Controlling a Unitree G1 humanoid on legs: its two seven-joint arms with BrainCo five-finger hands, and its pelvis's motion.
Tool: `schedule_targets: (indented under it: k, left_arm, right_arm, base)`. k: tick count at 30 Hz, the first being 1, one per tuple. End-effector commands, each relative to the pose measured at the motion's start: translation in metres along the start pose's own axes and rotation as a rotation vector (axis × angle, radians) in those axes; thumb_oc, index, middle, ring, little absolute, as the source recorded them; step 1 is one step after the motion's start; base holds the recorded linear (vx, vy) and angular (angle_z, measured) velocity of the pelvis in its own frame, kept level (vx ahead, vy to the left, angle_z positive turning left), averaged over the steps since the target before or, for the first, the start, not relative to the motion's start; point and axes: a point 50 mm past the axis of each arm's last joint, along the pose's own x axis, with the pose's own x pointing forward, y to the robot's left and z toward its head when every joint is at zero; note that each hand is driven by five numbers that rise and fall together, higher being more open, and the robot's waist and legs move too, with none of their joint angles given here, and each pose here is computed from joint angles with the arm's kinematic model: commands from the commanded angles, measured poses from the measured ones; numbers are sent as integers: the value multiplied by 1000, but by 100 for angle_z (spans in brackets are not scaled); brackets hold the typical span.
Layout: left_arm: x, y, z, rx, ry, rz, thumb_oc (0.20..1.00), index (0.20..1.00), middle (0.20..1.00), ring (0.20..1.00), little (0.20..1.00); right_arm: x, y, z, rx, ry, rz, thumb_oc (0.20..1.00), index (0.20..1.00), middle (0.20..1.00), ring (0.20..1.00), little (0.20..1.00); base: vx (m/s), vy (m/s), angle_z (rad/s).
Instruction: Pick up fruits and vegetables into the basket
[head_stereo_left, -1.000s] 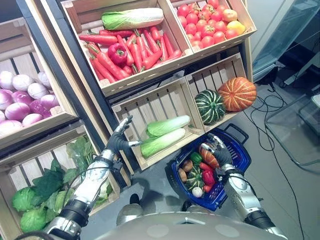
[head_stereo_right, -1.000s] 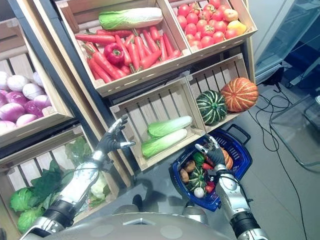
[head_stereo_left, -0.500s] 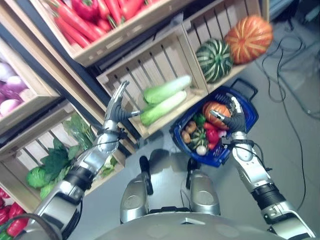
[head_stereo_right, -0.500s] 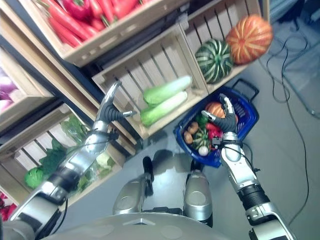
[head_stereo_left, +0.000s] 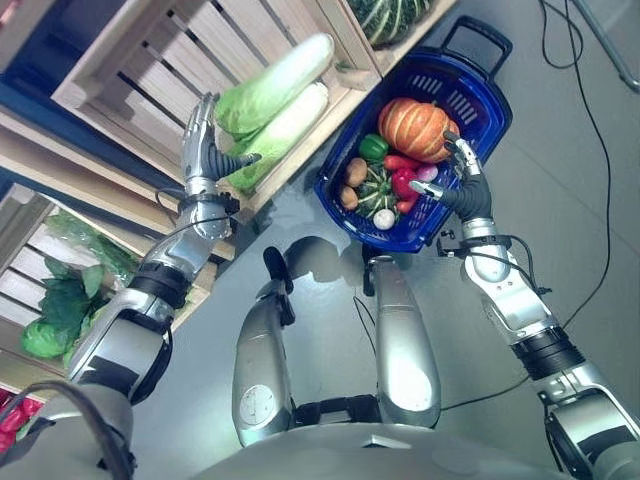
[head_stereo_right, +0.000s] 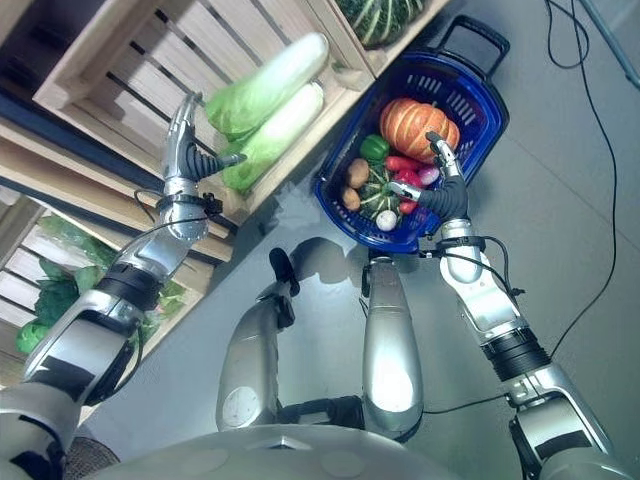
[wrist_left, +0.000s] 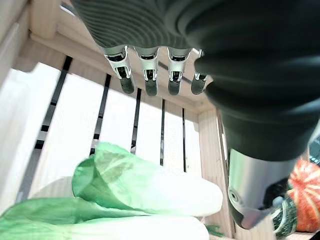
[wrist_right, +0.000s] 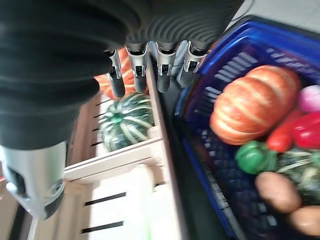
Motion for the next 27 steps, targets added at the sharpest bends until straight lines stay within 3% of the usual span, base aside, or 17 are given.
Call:
schedule_targets:
  k: [1,16,27]
  left_arm:
    - [21,41,-7,23,44,226,1000,1000,1000,1000,1000]
    - [55,101,-7,84,128,537,1000,1000,1000,1000,1000]
    - [72,120,-10,68,254,530,1000,1000,1000,1000,1000]
  right_arm:
    - [2,0,20,-5,-89,15,1000,1000,1000,1000,1000]
    - [-14,-11,3,10,3,17,1000,1000,1000,1000,1000]
    - [-15,-13,-2,13,20,2,1000,1000,1000,1000,1000]
  base:
    - [22,34,-14]
    - [51,47,-10]
    - [7,18,-1]
